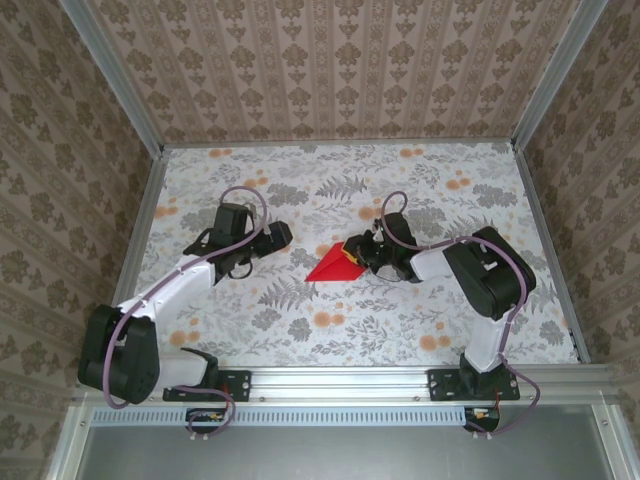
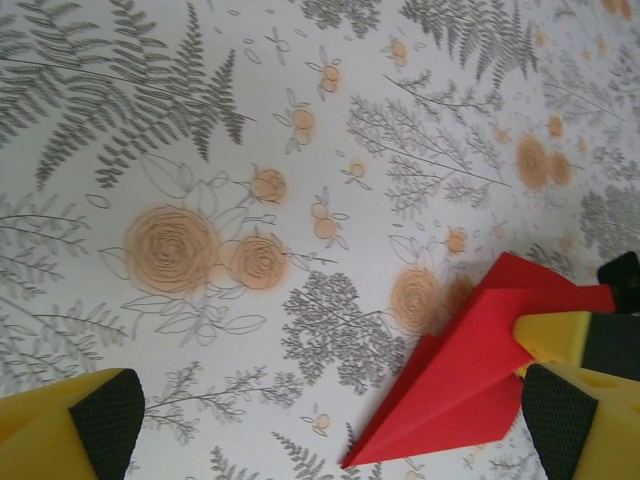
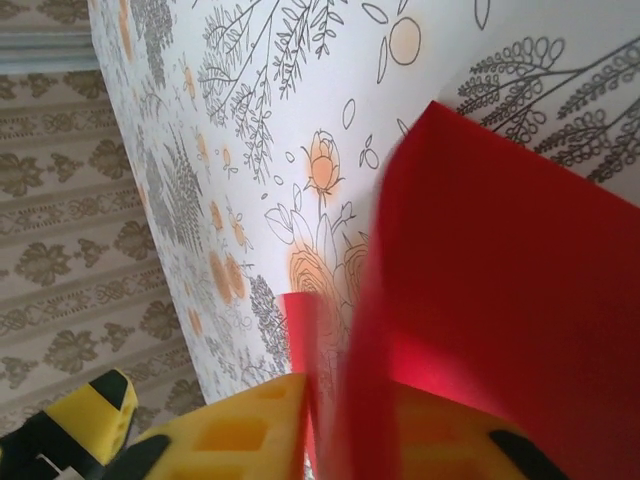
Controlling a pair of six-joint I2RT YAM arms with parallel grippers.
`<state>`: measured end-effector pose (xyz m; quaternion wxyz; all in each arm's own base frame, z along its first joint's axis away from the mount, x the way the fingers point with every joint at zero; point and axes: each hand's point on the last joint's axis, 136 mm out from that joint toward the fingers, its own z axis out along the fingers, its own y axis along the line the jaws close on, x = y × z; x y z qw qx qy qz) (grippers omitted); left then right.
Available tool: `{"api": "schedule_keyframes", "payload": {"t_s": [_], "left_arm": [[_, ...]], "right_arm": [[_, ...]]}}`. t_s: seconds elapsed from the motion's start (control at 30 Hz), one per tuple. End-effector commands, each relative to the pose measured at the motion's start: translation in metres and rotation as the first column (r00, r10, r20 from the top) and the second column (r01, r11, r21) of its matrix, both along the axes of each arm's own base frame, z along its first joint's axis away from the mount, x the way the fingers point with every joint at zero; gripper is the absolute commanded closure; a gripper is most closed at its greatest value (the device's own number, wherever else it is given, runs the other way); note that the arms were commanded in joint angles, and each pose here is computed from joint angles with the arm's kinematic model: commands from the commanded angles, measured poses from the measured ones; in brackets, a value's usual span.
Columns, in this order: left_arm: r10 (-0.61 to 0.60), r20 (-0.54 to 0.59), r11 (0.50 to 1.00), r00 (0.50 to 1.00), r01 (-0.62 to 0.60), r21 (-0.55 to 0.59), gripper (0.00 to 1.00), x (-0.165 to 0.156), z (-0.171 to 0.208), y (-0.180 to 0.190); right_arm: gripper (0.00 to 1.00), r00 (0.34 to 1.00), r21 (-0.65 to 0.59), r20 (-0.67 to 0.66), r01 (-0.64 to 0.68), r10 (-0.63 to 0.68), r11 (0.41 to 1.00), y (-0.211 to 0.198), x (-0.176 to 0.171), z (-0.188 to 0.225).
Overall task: Fold a paper plane with a square sheet of paper (pick it up from the middle)
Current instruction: Turn over the paper at the center of the table.
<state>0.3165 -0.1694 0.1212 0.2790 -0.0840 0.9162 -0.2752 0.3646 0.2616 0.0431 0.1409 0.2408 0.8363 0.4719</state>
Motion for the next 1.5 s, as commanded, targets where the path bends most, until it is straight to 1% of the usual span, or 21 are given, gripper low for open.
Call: {"api": "schedule_keyframes", "payload": {"t_s": [0.0,0.07,0.13,0.3,0.33,0.37,0.47,0.57,0.63,0.8,0.87,0.97,1.03,1.1,1.3,1.47], "left_arm": [[-0.059,-0.012,0.994,0.998,0.058,-0.087,0.0,-0.004,0.0,-0.01],[-0.09,-0.002,0.986,0.996,0.089,-0.143,0.0,-0.005,0.007,-0.016],[-0.119,0.014,0.974,0.993,0.12,-0.193,0.0,-0.007,0.017,-0.022],[-0.181,0.079,0.931,0.98,0.196,-0.309,0.0,-0.011,0.049,-0.035],[-0.203,0.095,0.913,0.975,0.224,-0.342,0.0,-0.012,0.057,-0.041],[-0.242,0.105,0.884,0.965,0.264,-0.386,0.0,-0.016,0.064,-0.049],[-0.315,0.165,0.811,0.935,0.355,-0.465,0.0,-0.02,0.084,-0.066],[-0.365,0.232,0.763,0.902,0.432,-0.48,0.0,-0.026,0.099,-0.08],[-0.386,0.264,0.743,0.884,0.467,-0.48,0.01,-0.029,0.106,-0.087],[-0.4,0.281,0.73,0.872,0.489,-0.478,0.09,-0.027,0.109,-0.094],[-0.414,0.286,0.715,0.864,0.503,-0.485,0.12,-0.026,0.109,-0.099],[-0.434,0.289,0.689,0.853,0.521,-0.503,0.19,-0.026,0.11,-0.107],[-0.439,0.296,0.674,0.848,0.529,-0.516,0.27,-0.025,0.111,-0.11],[-0.436,0.306,0.663,0.846,0.532,-0.527,0.39,-0.025,0.114,-0.111],[-0.429,0.33,0.645,0.841,0.541,-0.54,0.67,-0.024,0.121,-0.111],[-0.421,0.334,0.64,0.843,0.538,-0.548,0.77,-0.024,0.122,-0.109]], "right_arm": [[0.88,0.994,0.034,0.094,-0.05,0.047,0.998,0.007,0.004,0.022],[0.91,0.983,0.046,0.162,-0.09,0.081,0.995,0.01,0.007,0.042],[0.92,0.964,0.06,0.238,-0.134,0.117,0.989,0.012,0.009,0.067],[0.92,0.885,0.096,0.404,-0.29,0.229,0.952,0.014,0.006,0.131],[0.92,0.869,0.106,0.427,-0.32,0.248,0.941,0.015,0.005,0.143],[0.92,0.855,0.114,0.445,-0.35,0.268,0.93,0.017,0.002,0.153],[0.92,0.822,0.129,0.48,-0.412,0.307,0.902,0.023,-0.001,0.178],[0.91,0.809,0.147,0.493,-0.44,0.32,0.886,0.026,-0.001,0.191],[0.91,0.801,0.155,0.501,-0.456,0.328,0.876,0.029,-0.002,0.198],[0.9,0.789,0.169,0.499,-0.495,0.36,0.852,0.035,-0.009,0.201],[0.9,0.785,0.173,0.5,-0.504,0.365,0.846,0.037,-0.011,0.202],[0.89,0.781,0.175,0.5,-0.514,0.374,0.84,0.04,-0.013,0.203],[0.89,0.779,0.173,0.502,-0.516,0.375,0.839,0.041,-0.013,0.203],[0.89,0.781,0.173,0.498,-0.515,0.377,0.839,0.04,-0.013,0.201],[0.88,0.79,0.175,0.48,-0.513,0.382,0.84,0.04,-0.011,0.193],[0.86,0.794,0.174,0.475,-0.506,0.378,0.845,0.037,-0.009,0.191]]}}
